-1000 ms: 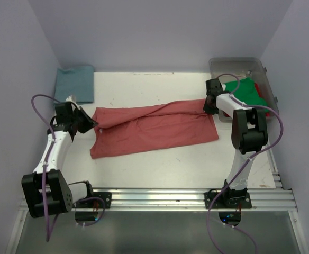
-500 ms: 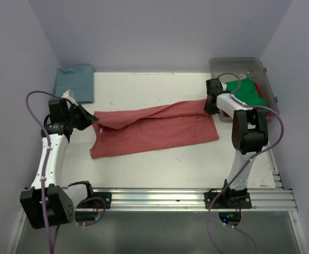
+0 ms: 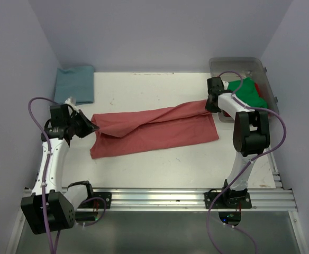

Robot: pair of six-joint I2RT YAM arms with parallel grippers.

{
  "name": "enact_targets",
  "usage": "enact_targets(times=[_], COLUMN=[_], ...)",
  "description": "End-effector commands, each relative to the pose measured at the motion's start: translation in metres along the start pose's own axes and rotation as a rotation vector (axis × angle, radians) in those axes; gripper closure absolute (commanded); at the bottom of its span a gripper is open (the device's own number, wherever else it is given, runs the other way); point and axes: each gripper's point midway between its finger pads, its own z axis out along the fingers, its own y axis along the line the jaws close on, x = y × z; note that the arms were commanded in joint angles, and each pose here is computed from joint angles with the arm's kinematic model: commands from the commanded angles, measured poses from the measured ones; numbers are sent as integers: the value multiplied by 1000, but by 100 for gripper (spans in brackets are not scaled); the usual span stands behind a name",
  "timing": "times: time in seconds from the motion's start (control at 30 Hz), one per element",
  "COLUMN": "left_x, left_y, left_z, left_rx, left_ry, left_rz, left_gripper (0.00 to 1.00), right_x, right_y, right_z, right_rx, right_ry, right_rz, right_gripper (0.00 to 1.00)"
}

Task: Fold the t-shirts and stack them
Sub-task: Fold the other side of the tshirt into a rectangle

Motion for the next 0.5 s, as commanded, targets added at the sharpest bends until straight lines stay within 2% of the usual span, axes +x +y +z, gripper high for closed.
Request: enact_targets(times=[0.0, 0.3, 0.33, 0.4, 0.43, 0.47], left_x=[23, 48, 51, 52, 50, 47], left_y=[24, 57, 59, 61, 62, 62], left_z=[10, 26, 27, 27, 25, 19], left_rx=[-55, -144, -146, -154, -163, -184], left_ry=[65, 118, 124, 123, 116, 90], left_rz=[-9, -15, -17, -22, -22, -20], left_gripper=[100, 100, 100, 93, 87, 73], right_x=[1, 10, 11, 9, 8, 6], right_y=[-14, -15, -14, -14, -12, -12], right_z=[-9, -1, -1, -6, -10, -14], right_rx=[42, 51, 51, 41, 27, 20], right_ry=[-7, 17, 20, 12, 8, 0], right_rz=[1, -3, -4, 1, 1, 2], right_gripper=[100, 100, 93, 78, 63, 57])
